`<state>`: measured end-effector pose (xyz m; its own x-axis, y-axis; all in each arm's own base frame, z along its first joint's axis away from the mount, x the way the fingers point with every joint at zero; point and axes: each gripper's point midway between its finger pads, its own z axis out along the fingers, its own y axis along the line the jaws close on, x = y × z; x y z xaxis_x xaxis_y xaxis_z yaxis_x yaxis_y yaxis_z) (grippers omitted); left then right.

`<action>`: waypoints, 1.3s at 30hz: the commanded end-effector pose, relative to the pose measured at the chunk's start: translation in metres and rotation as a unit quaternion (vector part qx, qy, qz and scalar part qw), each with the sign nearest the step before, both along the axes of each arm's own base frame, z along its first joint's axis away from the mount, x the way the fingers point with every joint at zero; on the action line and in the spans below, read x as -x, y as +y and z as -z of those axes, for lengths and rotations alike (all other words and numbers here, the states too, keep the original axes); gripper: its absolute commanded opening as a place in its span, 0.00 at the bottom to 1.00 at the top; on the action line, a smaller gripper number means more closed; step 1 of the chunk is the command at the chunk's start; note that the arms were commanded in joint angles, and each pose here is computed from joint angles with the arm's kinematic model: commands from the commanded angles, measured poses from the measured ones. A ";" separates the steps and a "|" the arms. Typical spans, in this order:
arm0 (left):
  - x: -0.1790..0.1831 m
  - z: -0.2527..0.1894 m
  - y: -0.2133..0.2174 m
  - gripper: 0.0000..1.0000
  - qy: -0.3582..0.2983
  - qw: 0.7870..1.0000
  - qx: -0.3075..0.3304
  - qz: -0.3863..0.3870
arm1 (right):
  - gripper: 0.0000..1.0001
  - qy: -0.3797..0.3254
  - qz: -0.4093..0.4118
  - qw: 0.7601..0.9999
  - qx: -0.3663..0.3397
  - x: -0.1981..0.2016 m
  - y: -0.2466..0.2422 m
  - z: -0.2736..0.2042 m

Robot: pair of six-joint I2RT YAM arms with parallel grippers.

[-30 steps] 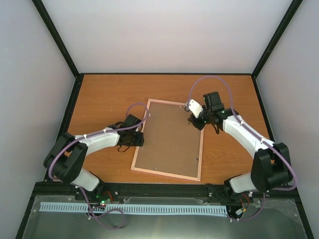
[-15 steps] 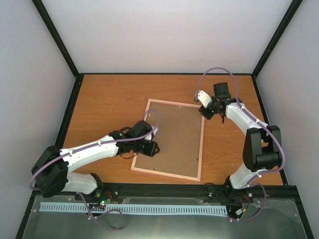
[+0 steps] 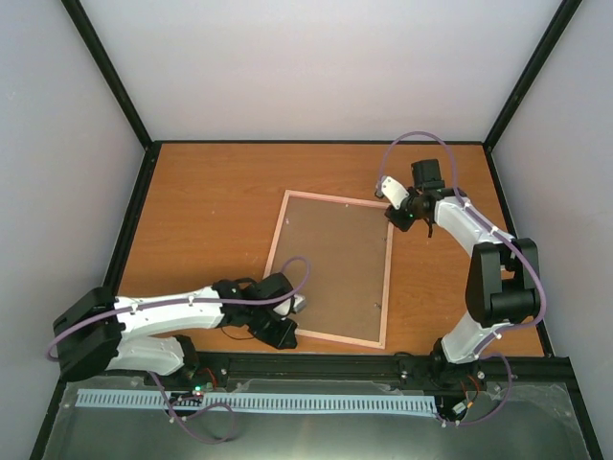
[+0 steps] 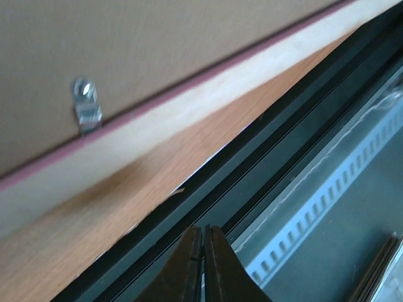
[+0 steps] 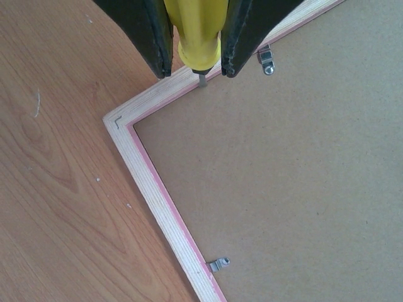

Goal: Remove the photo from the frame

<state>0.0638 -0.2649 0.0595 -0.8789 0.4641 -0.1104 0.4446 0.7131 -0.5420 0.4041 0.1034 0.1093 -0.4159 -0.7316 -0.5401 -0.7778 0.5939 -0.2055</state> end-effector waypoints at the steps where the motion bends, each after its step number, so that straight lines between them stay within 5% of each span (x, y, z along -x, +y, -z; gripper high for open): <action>1: 0.020 0.008 0.013 0.05 0.046 0.999 -0.021 -0.009 | 0.03 0.002 0.005 1.000 0.013 -0.002 -0.010 0.001; 11: -0.039 0.039 0.033 0.11 -0.042 0.984 -0.138 -0.101 | 0.03 0.017 -0.004 0.999 0.038 0.013 -0.021 0.011; 22: -0.169 0.026 0.082 0.13 -0.121 0.947 -0.085 -0.286 | 0.03 0.069 -0.048 0.996 0.042 0.067 -0.020 0.012; 30: -0.261 0.015 0.091 0.14 -0.163 0.930 -0.034 -0.327 | 0.03 0.150 -0.106 0.983 0.008 0.136 0.002 0.017; 39: -0.289 0.009 0.095 0.21 -0.162 0.919 -0.037 -0.359 | 0.03 0.178 -0.167 0.969 -0.025 0.186 0.050 0.013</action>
<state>0.3301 -0.1562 0.0211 -0.9233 -0.1806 -0.3390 -0.0588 0.9387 -0.3398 0.2692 0.1231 0.1037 -0.2992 -0.8535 -0.4267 -0.9300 0.3608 -0.0696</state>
